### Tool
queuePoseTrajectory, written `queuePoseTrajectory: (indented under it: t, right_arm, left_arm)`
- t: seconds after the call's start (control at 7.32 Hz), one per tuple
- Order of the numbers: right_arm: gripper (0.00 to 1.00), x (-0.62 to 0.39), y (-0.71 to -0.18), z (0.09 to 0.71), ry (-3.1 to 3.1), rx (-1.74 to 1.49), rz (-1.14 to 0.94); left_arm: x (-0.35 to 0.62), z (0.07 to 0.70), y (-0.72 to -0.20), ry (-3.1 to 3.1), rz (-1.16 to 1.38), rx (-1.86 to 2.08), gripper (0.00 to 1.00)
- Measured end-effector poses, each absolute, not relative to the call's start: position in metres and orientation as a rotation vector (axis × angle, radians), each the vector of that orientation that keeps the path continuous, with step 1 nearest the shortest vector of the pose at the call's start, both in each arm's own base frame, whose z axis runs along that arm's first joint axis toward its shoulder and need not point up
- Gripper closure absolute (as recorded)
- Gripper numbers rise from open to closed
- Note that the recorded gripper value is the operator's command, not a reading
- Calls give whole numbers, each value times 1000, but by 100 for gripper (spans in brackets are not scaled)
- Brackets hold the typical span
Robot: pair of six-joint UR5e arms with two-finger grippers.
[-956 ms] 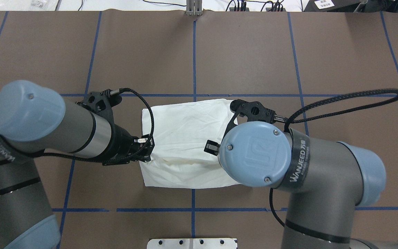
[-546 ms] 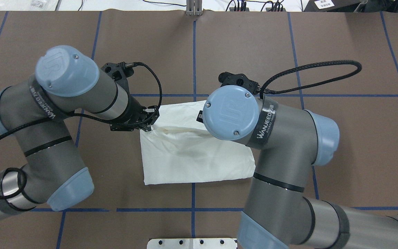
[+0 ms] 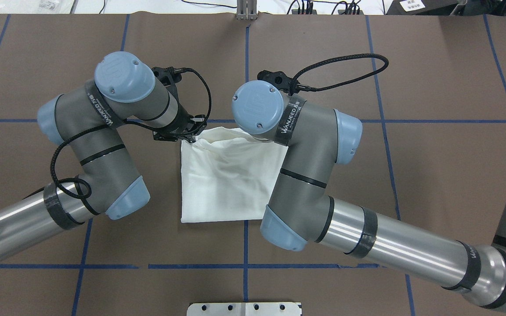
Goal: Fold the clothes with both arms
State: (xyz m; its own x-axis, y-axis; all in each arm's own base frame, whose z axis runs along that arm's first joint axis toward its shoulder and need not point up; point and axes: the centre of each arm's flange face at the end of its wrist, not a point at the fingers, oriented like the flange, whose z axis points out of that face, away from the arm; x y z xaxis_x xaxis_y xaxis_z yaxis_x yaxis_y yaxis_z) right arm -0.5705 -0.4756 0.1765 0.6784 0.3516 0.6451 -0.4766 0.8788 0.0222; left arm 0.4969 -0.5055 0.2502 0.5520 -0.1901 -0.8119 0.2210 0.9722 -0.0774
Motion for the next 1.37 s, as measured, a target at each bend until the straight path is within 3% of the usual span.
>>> queuePoseTrajectory:
  t: [0.14, 0.82, 1.37]
  right_arm:
    - [2, -585, -488, 191, -679, 200, 463]
    - [0, -590, -512, 192, -703, 181, 390]
    - [0, -635, -453, 171, -734, 181, 243]
  left_arm:
    - [506, 262, -516, 939, -233, 51, 1]
    - [464, 269, -523, 974, -112, 137, 0]
    - [417, 284, -527, 998, -26, 146, 0]
